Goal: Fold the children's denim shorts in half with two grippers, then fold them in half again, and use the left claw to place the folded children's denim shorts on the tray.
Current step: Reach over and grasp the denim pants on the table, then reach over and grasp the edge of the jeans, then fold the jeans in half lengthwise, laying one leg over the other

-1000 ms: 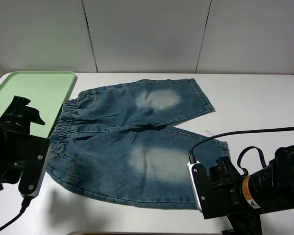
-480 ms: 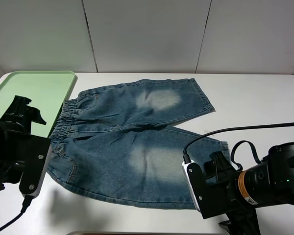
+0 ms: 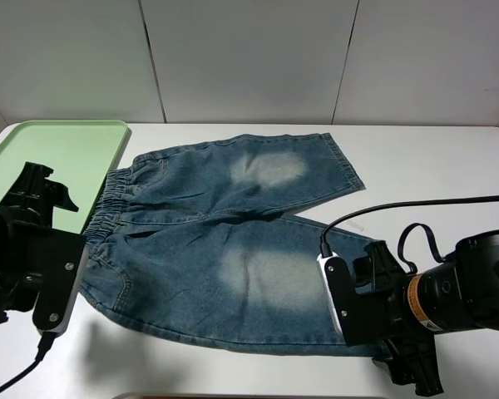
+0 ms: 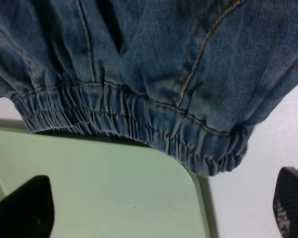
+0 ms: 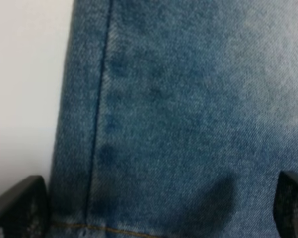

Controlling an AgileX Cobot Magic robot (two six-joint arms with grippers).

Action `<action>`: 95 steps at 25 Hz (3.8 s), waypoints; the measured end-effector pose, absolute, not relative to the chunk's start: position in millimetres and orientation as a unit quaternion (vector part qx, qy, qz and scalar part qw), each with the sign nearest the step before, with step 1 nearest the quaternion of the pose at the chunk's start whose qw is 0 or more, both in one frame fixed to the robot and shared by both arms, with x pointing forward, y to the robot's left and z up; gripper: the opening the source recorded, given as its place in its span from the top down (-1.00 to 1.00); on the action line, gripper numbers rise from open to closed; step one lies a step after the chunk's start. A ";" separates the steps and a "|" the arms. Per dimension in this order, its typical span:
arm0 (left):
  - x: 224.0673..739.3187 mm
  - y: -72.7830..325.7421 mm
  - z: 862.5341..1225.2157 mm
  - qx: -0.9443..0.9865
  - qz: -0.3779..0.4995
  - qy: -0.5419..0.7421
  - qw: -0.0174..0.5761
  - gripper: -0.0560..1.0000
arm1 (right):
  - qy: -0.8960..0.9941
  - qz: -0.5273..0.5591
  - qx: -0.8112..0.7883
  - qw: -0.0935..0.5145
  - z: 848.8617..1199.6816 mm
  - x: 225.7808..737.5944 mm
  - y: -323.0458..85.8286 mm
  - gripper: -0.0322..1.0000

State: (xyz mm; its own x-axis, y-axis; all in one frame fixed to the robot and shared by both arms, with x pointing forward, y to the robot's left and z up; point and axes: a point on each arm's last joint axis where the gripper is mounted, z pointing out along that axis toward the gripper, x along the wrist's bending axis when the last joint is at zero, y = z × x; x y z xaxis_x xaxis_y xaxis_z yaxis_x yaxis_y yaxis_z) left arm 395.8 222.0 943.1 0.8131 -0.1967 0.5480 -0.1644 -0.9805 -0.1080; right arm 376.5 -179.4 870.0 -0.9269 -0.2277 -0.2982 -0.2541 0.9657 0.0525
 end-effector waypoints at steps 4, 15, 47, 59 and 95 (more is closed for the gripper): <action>395.8 222.0 943.1 -0.952 -0.291 0.095 0.028 -0.76 | 0.978 0.037 -0.139 0.148 869.4 377.0 -180.4 -0.11; 395.7 222.7 943.0 -0.952 -0.289 0.094 0.032 -0.76 | 0.980 0.002 -0.147 0.134 864.5 375.1 -187.7 0.92; 387.4 221.5 897.9 -0.962 -0.188 0.185 0.063 -0.76 | 0.976 -0.089 -0.136 0.145 866.4 379.2 -204.1 0.92; 412.7 199.9 878.0 -0.973 -0.155 0.160 0.060 -0.72 | 0.977 -0.067 -0.138 0.146 865.8 378.8 -200.1 0.92; 413.8 194.7 877.1 -0.966 -0.166 0.195 0.039 -0.06 | 0.979 -0.055 -0.130 0.147 865.6 378.7 -198.2 0.92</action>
